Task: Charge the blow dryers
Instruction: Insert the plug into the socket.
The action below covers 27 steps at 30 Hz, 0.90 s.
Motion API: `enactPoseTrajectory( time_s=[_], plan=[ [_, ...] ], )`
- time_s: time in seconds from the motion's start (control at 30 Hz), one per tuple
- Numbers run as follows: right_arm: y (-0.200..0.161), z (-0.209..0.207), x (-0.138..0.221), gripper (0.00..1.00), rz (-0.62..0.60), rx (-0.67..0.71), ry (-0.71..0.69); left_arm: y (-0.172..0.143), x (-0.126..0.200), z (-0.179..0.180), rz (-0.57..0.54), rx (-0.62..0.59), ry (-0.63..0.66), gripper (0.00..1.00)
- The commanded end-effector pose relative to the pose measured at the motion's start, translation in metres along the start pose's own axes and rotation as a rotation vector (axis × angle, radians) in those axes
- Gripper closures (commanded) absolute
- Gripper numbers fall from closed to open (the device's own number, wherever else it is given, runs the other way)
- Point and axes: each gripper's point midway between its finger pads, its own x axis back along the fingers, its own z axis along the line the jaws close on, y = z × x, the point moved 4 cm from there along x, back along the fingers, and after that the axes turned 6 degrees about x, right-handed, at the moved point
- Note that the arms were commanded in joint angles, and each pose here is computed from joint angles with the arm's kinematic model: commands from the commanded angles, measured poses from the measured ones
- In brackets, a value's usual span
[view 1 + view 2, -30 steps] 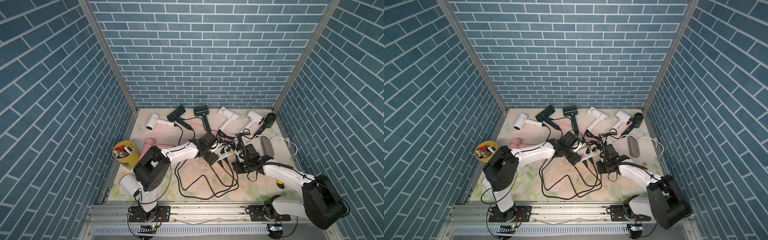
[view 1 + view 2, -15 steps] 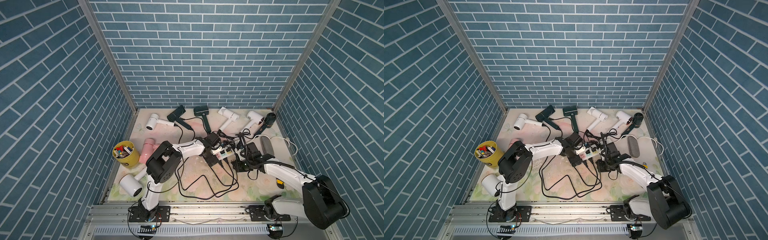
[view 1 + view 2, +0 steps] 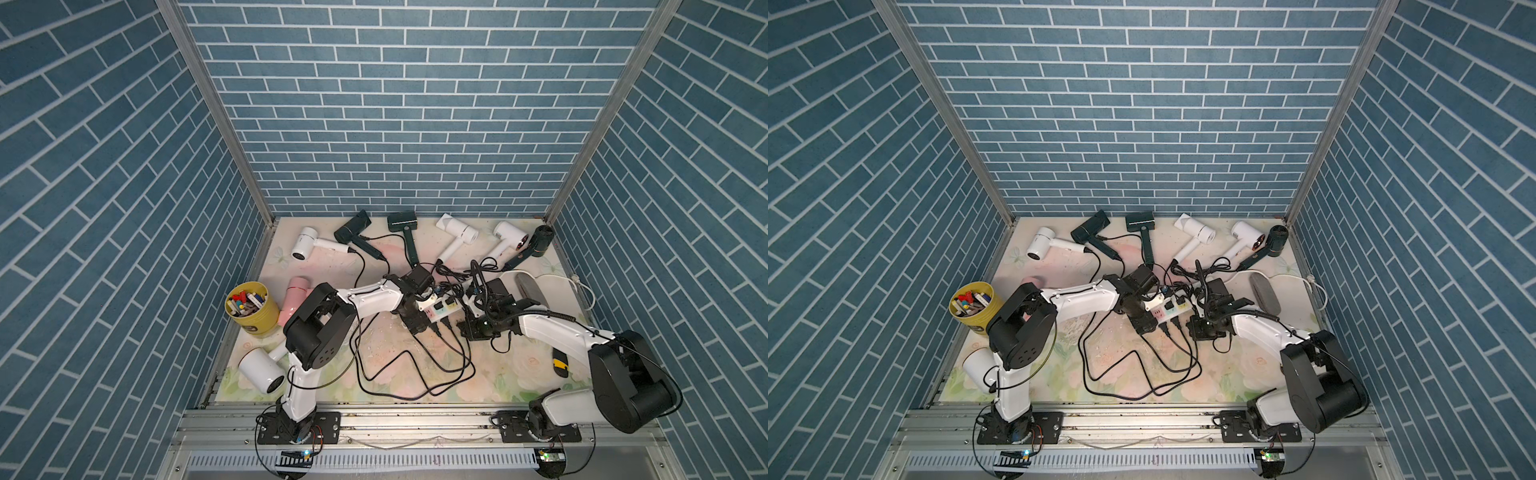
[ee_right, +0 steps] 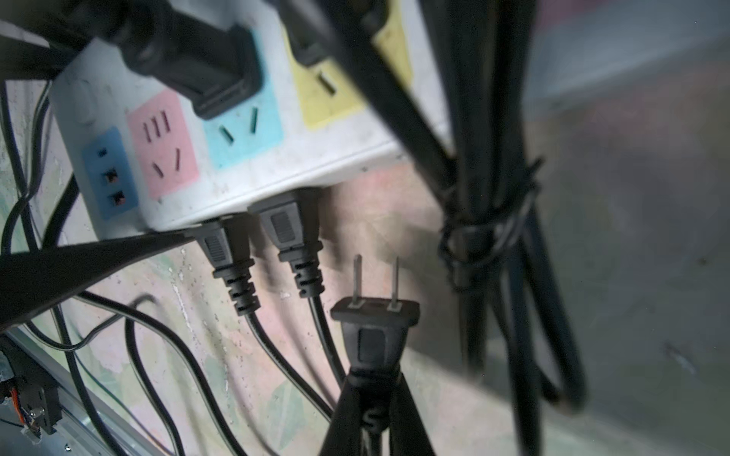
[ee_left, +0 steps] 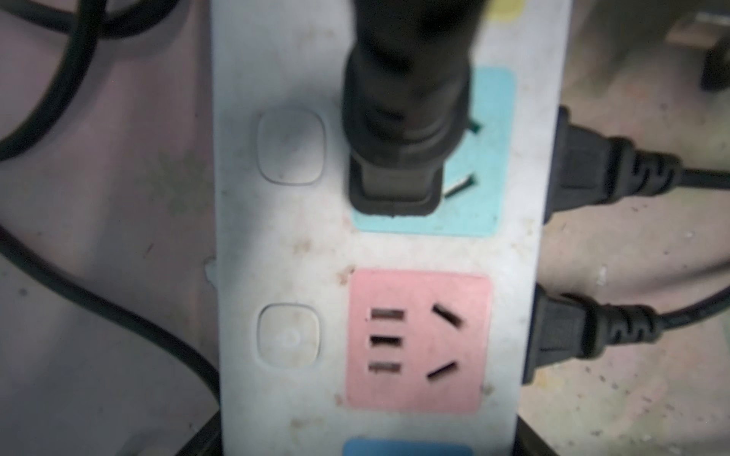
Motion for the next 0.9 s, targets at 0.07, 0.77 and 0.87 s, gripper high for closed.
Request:
enactPoseTrajectory(
  time_s=[0.07, 0.77, 0.87],
  plan=[
    [0.006, -0.004, 0.01, 1.0, 0.063, 0.111, -0.09, -0.018, 0.027, 0.018, -0.002, 0.097, 0.045, 0.23],
    [0.011, 0.02, -0.007, 1.0, 0.137, 0.251, -0.023, -0.004, 0.075, 0.023, -0.235, 0.219, -0.167, 0.13],
    [0.013, 0.02, -0.007, 1.0, 0.136, 0.25, -0.029, -0.003, 0.063, 0.023, -0.209, 0.238, -0.18, 0.14]
  ],
)
